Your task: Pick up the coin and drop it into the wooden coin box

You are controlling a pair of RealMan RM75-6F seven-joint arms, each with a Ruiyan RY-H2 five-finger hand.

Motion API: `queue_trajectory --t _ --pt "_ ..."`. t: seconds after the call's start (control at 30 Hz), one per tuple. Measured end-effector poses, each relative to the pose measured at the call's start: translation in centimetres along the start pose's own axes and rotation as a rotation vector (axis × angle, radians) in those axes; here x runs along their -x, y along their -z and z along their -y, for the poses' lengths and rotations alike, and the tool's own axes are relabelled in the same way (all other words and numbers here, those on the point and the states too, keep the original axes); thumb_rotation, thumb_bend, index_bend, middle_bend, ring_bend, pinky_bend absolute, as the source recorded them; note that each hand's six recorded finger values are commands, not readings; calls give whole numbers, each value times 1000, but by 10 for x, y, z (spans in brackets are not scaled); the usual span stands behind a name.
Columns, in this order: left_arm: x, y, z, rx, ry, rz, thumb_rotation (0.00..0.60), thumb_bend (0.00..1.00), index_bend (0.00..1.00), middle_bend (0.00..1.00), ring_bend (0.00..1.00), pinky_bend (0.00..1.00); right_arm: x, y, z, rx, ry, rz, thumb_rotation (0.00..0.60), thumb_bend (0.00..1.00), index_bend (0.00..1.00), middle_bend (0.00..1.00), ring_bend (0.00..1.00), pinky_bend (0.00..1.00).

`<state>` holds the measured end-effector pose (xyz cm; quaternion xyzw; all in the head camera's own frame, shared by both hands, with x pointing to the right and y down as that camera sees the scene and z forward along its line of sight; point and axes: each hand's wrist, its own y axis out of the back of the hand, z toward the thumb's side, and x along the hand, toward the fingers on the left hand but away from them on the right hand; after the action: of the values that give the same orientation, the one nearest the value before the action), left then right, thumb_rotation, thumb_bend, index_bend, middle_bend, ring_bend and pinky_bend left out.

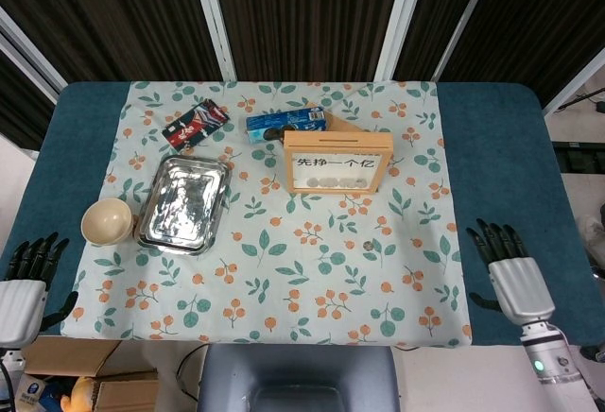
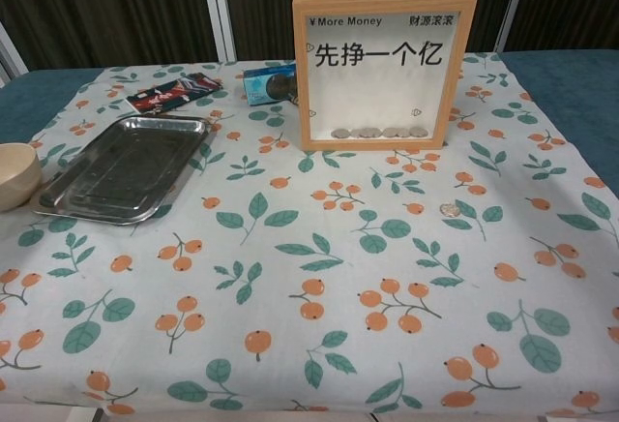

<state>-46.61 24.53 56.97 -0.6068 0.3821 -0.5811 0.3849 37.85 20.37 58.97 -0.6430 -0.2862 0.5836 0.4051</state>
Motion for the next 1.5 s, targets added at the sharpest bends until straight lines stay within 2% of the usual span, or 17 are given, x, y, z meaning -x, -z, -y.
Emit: queue_trajectory --t 0.27,0.43,0.6,0.77,0.97,1.07,1.27,1.5 --pt "-6 0 6 9 0 0 600 314 0 0 0 0 59 -44 9 -34 7 -114 600 245 0 0 0 0" --pt "-8 3 11 8 15 -5 600 314 0 0 0 0 94 -70 28 -36 14 -149 600 245 0 0 0 0" --pt "-9 7 13 9 16 -13 600 312 0 0 0 0 121 -93 54 -53 -11 -181 600 245 1 0 0 0" --pt "-9 10 14 13 17 -22 600 311 0 0 0 0 130 -108 65 -47 -19 -207 600 245 124 0 0 0" --pt "-9 13 18 20 26 -30 600 310 0 0 0 0 135 -121 72 -42 -30 -232 600 247 223 0 0 0" --pt "-9 14 19 17 30 -27 600 310 0 0 0 0 136 -125 76 -38 -47 -239 600 303 258 0 0 0" --pt "-8 14 21 16 34 -24 600 310 0 0 0 0 136 -129 84 -52 -66 -245 600 450 272 0 0 0" --pt "-9 16 23 18 40 -27 600 309 0 0 0 0 135 -128 92 -53 -75 -247 600 495 279 0 0 0"
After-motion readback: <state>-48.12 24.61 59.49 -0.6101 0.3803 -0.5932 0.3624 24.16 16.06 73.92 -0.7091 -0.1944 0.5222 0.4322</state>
